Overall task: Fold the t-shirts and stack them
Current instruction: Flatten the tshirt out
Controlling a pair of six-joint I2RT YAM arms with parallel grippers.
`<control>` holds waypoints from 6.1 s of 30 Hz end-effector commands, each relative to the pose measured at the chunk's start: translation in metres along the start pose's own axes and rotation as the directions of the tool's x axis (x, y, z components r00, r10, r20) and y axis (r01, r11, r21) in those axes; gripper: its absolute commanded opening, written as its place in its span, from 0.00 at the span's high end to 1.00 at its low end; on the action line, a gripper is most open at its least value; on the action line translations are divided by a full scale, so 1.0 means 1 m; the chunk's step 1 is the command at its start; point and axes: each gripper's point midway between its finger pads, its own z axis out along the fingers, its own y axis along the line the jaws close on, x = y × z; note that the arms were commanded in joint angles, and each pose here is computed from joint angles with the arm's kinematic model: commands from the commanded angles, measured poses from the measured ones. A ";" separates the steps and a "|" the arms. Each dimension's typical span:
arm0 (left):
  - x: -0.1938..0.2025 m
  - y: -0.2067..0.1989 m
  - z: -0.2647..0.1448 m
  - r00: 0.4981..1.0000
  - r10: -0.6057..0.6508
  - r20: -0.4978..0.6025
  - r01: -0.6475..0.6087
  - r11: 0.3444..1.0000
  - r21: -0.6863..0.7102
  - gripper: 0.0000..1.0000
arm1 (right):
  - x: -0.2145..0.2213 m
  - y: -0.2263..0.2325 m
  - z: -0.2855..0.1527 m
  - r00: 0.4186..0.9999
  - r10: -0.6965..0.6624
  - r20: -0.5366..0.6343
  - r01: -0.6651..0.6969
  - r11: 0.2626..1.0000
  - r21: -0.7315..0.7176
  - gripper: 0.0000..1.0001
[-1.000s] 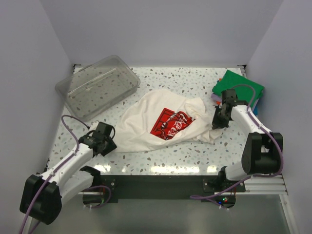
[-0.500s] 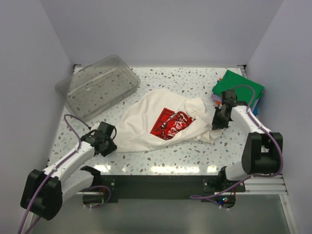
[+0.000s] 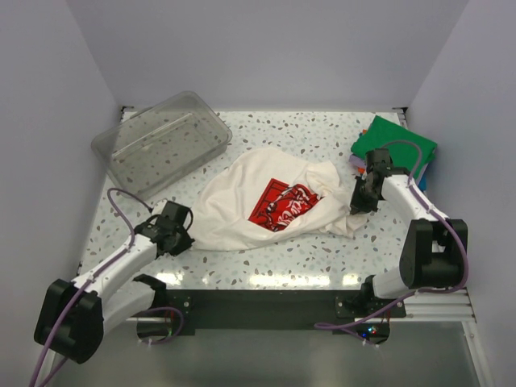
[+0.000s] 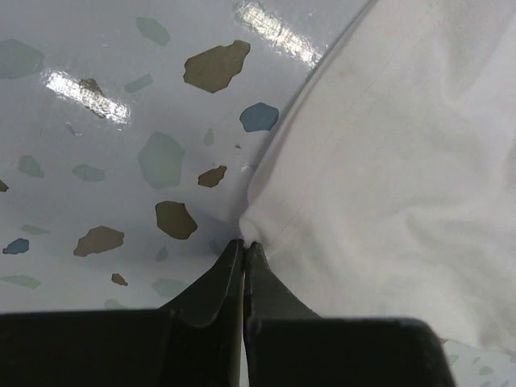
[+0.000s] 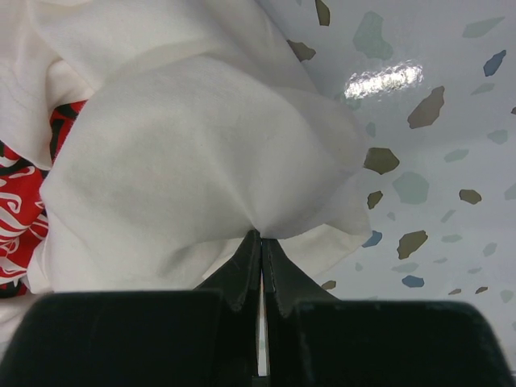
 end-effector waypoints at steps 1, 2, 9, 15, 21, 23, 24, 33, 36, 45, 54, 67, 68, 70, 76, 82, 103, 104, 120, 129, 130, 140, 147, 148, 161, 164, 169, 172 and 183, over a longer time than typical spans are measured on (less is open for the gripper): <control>-0.004 -0.008 -0.002 1.000 0.019 0.025 -0.020 0.998 0.053 1.00 | -0.005 0.009 -0.011 0.999 -0.014 0.042 0.016 0.998 -0.056 1.00; -0.006 -0.010 -0.004 0.999 0.017 0.032 -0.019 0.998 0.061 1.00 | -0.005 0.010 -0.013 0.999 -0.014 0.046 0.016 0.998 -0.058 1.00; -0.045 -0.051 -0.037 0.987 -0.090 0.130 0.059 0.973 0.225 1.00 | 0.005 0.007 -0.017 0.999 -0.035 0.014 0.036 0.998 -0.057 1.00; -0.091 -0.058 -0.069 0.961 -0.092 0.261 0.033 0.975 0.220 1.00 | -0.008 0.016 -0.033 0.999 -0.034 0.037 0.038 0.995 -0.090 1.00; -0.136 -0.057 -0.089 0.923 -0.129 0.361 0.050 0.974 0.221 1.00 | -0.025 0.027 -0.062 0.996 -0.013 0.088 0.023 0.993 -0.116 1.00; -0.145 -0.058 -0.088 0.919 -0.142 0.367 0.060 0.972 0.225 1.00 | -0.034 0.035 -0.078 0.992 -0.024 0.127 0.040 0.991 -0.126 1.00; -0.147 -0.060 -0.087 0.921 -0.139 0.363 0.056 0.971 0.231 1.00 | -0.036 0.042 -0.086 0.990 -0.039 0.138 0.058 0.989 -0.134 1.00; -0.158 -0.056 -0.086 0.919 -0.128 0.373 0.041 0.972 0.231 1.00 | 0.012 0.086 -0.101 0.989 -0.095 0.116 0.119 0.969 -0.216 1.00; -0.159 -0.052 -0.080 0.928 -0.118 0.352 0.039 0.974 0.224 1.00 | 0.046 0.094 -0.090 0.993 -0.093 0.071 0.108 0.963 -0.248 1.00; -0.168 -0.052 -0.076 0.933 -0.126 0.339 0.044 0.970 0.239 1.00 | 0.134 0.099 -0.066 0.986 -0.155 -0.068 0.133 0.957 -0.256 1.00; -0.176 -0.052 -0.081 0.930 -0.125 0.345 0.039 0.968 0.246 1.00 | 0.190 0.119 -0.052 0.939 -0.300 -0.169 0.255 0.936 -0.244 1.00; -0.178 -0.048 -0.080 0.931 -0.102 0.349 0.016 0.971 0.240 1.00 | 0.137 0.098 -0.083 0.941 -0.336 -0.039 0.334 0.941 -0.046 0.31; -0.176 -0.047 -0.079 0.934 -0.094 0.346 0.011 0.972 0.236 1.00 | 0.138 0.089 -0.076 0.950 -0.304 -0.072 0.303 0.953 -0.028 0.33; -0.175 -0.046 -0.078 0.936 -0.083 0.342 0.003 0.974 0.228 1.00 | 0.137 0.079 -0.071 0.958 -0.275 -0.085 0.274 0.961 -0.020 0.35; -0.176 -0.038 -0.074 0.936 -0.076 0.344 0.003 0.978 0.209 1.00 | 0.136 0.050 -0.061 0.980 -0.178 -0.095 0.181 0.983 0.029 0.33; -0.175 -0.042 -0.070 0.941 -0.070 0.331 -0.009 0.973 0.231 1.00 | 0.160 0.040 -0.036 0.980 -0.107 -0.165 0.116 0.992 0.050 0.26; -0.198 -0.047 -0.081 0.927 -0.023 0.375 -0.063 0.975 0.215 1.00 | 0.148 0.140 -0.161 0.922 -0.361 -0.138 0.259 0.842 -0.474 1.00; -0.199 -0.046 -0.082 0.924 -0.025 0.381 -0.061 0.975 0.212 1.00 | 0.146 0.131 -0.170 0.927 -0.351 -0.133 0.261 0.858 -0.443 1.00; -0.205 -0.023 -0.103 0.895 0.041 0.444 -0.103 0.988 0.116 1.00 | 0.080 0.054 -0.063 0.996 -0.075 -0.039 0.077 0.995 0.058 0.34; -0.204 -0.027 -0.102 0.895 0.073 0.439 -0.142 0.982 0.126 1.00 | 0.127 0.022 -0.041 0.992 -0.030 -0.123 0.044 0.993 0.110 0.37; -0.204 -0.026 -0.100 0.897 0.083 0.434 -0.149 0.982 0.119 1.00 | 0.130 0.020 -0.037 0.991 -0.018 -0.131 0.033 0.993 0.114 0.39; -0.202 -0.029 -0.091 0.910 0.098 0.404 -0.160 0.979 0.123 1.00 | 0.139 0.017 0.000 0.992 0.053 -0.116 -0.039 0.992 0.124 0.64; -0.197 -0.028 -0.086 0.914 0.097 0.393 -0.158 0.980 0.125 1.00 | 0.139 0.015 0.014 0.992 0.052 -0.116 -0.037 0.991 0.127 0.65; -0.197 -0.028 -0.086 0.915 0.099 0.392 -0.159 0.980 0.123 1.00 | 0.136 0.014 0.015 0.993 0.053 -0.110 -0.038 0.991 0.131 0.65; -0.196 -0.031 -0.079 0.920 0.110 0.377 -0.172 0.976 0.135 1.00 | 0.122 0.022 0.024 0.990 -0.028 -0.138 0.040 0.996 0.079 0.99; -0.195 -0.031 -0.078 0.918 0.116 0.379 -0.179 0.974 0.136 1.00 | 0.113 0.030 0.011 0.990 -0.057 -0.129 0.064 0.997 0.051 1.00; -0.193 -0.031 -0.073 0.924 0.125 0.362 -0.184 0.974 0.134 1.00 | 0.078 0.053 -0.037 0.993 -0.099 -0.067 0.098 0.995 -0.012 1.00; -0.198 -0.034 -0.075 0.914 0.141 0.381 -0.206 0.969 0.135 1.00 | 0.055 0.061 -0.066 0.990 -0.136 -0.021 0.136 0.991 -0.018 1.00; -0.227 -0.066 -0.115 0.873 0.121 0.472 -0.260 0.935 0.242 1.00 | -0.022 0.080 -0.159 0.957 -0.210 0.200 0.215 0.977 -0.003 1.00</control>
